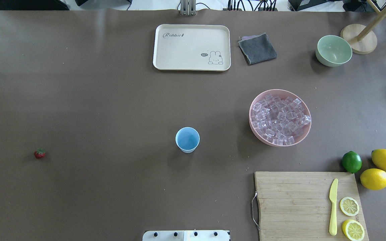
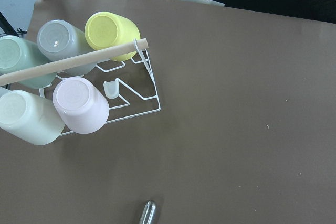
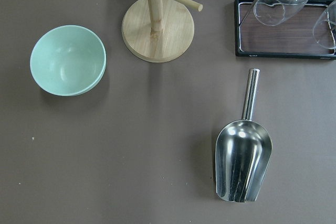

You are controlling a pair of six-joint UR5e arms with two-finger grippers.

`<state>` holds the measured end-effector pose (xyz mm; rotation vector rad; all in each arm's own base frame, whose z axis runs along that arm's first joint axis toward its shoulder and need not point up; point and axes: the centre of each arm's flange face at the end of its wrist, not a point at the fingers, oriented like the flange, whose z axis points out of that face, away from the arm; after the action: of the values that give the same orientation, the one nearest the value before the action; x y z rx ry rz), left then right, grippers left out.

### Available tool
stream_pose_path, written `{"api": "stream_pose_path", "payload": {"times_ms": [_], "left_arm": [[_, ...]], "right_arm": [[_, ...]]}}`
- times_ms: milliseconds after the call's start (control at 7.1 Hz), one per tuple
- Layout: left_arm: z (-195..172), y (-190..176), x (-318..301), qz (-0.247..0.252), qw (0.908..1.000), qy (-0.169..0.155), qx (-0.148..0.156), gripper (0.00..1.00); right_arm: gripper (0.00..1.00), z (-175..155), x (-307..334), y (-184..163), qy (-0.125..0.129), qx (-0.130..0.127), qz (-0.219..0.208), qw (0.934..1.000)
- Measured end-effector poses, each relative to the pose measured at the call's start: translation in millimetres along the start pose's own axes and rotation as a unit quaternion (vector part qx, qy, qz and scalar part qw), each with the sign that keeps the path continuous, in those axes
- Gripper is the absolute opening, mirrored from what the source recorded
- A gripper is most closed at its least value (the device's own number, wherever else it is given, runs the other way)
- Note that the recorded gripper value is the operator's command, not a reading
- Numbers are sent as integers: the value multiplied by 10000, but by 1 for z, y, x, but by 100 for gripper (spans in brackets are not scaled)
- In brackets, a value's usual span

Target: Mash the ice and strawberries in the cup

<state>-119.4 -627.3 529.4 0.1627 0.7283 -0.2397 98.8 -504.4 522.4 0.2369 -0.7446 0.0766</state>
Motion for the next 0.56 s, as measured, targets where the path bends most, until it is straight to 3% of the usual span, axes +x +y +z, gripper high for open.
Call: {"api": "stream_pose_path", "payload": {"times_ms": [563], "left_arm": [[8, 12, -10, 166, 9997, 47, 177, 98]], "right_arm": [[100, -9, -2, -2, -7, 100, 2, 9999]]}}
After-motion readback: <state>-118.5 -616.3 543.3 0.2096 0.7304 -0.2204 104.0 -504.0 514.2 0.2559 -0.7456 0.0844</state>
